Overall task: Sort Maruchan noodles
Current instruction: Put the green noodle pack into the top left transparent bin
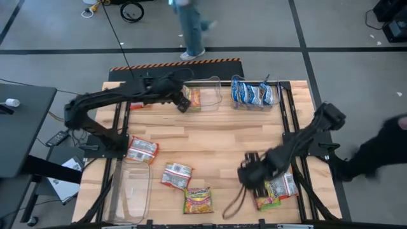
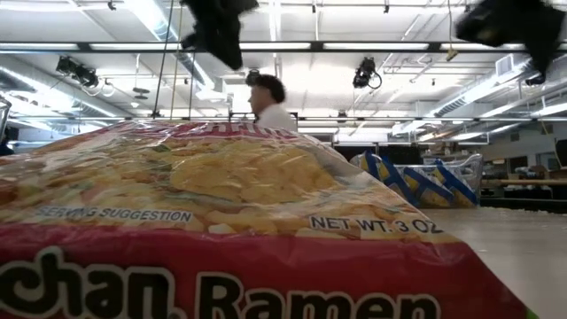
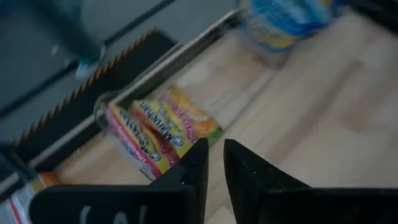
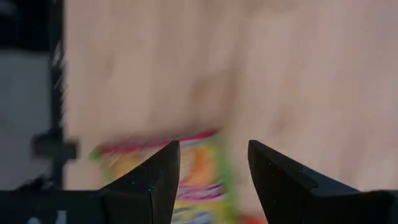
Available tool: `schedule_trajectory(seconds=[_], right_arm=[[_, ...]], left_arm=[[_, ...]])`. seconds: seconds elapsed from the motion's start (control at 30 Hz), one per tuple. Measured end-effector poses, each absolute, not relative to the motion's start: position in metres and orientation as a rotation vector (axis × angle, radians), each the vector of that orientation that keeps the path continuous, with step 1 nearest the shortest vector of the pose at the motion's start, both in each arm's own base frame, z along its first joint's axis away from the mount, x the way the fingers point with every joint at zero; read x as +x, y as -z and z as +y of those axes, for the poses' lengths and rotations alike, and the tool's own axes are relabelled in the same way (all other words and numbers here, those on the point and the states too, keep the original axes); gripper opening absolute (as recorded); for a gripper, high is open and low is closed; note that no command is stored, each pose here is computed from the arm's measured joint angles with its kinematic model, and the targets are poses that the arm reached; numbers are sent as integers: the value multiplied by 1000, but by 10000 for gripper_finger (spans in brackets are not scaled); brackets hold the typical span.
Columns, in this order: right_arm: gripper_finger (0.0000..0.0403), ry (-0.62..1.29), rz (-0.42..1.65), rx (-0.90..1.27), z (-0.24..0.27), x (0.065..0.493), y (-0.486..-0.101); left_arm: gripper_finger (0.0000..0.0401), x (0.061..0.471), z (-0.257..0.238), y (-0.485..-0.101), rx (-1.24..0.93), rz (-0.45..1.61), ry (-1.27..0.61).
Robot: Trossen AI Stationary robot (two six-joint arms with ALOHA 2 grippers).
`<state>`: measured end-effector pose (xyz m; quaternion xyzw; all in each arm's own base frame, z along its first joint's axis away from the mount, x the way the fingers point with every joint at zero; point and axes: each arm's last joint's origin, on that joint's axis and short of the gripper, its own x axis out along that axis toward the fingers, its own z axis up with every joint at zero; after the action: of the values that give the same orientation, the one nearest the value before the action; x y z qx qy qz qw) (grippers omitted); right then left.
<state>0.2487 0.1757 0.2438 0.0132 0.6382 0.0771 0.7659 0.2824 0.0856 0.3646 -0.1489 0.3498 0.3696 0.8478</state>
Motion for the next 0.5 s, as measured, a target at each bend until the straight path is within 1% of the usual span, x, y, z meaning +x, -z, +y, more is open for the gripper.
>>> schedule_trajectory(seconds=[0.1,0.2,0.3,0.4,0.5], right_arm=[[195,-132,1497,153,197,245,-225],[195,-17,1602,325,212,239,-213],[194,98,1689,432,222,235,-200],[194,160,1780,446,226,233,-186],[194,142,1848,358,224,235,-171]], left_arm=[[57,265,66,-385,-263,686,-707],[57,249,47,-401,-229,634,-637],[57,237,31,-411,-218,597,-575],[57,230,17,-417,-211,575,-517],[57,228,3,-419,-212,560,-460]])
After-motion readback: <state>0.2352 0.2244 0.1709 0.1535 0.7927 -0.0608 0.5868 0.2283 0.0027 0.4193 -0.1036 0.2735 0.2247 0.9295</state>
